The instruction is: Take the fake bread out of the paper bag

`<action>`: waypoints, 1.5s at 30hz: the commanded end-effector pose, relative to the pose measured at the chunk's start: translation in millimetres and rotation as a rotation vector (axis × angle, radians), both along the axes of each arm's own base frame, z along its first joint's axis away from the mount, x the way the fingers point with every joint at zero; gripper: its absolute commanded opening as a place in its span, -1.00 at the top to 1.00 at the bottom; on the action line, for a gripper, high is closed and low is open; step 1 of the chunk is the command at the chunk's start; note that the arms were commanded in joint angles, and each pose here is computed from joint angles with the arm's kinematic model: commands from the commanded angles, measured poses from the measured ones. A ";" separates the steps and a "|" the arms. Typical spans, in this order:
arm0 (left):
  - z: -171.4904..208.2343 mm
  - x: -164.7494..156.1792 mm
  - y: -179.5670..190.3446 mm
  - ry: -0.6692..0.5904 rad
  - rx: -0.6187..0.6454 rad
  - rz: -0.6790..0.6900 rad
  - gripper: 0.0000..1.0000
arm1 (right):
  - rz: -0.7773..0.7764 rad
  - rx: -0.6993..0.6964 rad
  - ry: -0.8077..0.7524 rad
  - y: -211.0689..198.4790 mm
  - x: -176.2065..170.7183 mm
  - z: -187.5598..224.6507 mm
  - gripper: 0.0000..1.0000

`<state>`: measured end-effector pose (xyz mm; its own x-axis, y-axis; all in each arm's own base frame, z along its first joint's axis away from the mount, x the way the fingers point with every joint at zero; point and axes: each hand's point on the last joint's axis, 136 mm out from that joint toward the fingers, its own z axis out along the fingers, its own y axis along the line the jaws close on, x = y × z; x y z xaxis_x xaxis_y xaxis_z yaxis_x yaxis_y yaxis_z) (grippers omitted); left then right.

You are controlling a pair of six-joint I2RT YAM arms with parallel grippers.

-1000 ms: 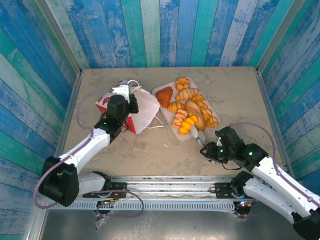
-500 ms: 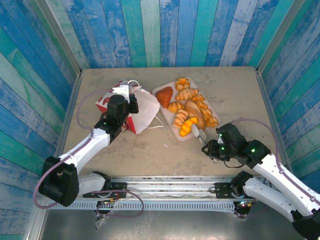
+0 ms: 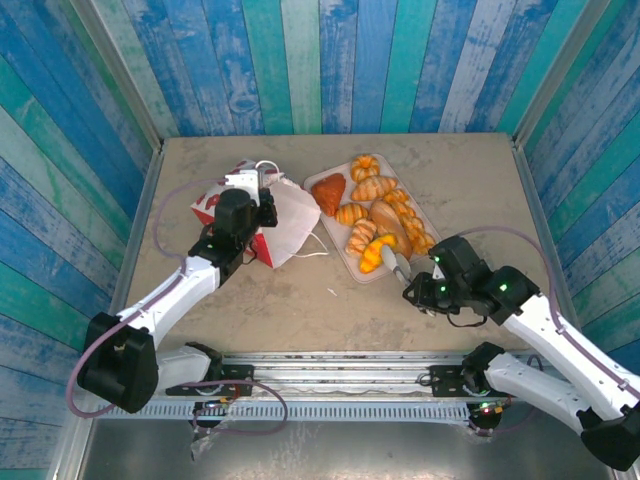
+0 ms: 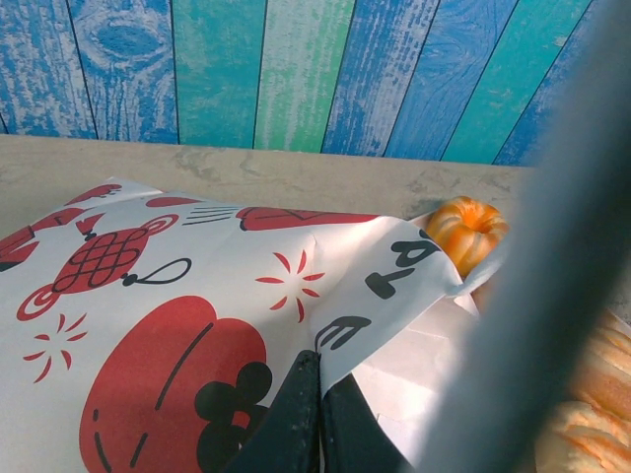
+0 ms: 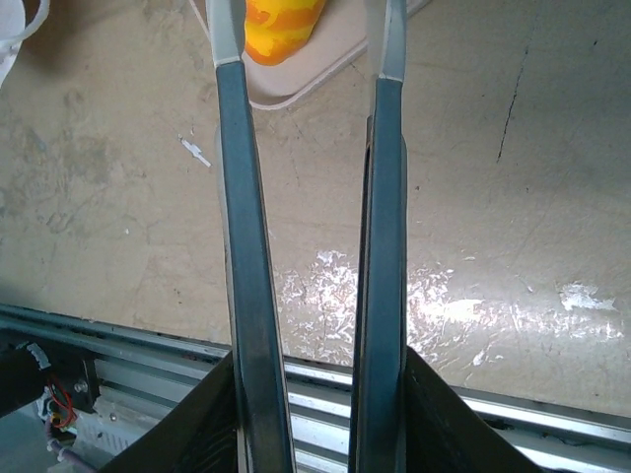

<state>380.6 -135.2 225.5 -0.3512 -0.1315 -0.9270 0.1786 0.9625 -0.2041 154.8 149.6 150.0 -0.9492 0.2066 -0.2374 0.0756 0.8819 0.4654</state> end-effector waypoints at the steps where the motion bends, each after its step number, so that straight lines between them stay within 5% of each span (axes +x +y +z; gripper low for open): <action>1: 21.1 0.1 -0.8 -0.019 -0.034 0.009 0.87 | 0.006 -0.011 -0.048 -3.8 4.4 19.4 0.24; 21: 85.0 -3.3 32.5 0.047 -0.369 0.151 0.72 | -0.078 -0.239 -0.243 -55.0 38.7 88.0 0.25; 45: 64.2 24.3 79.6 0.115 -0.982 0.267 0.67 | -0.167 -0.362 -0.296 -92.8 81.6 82.8 0.25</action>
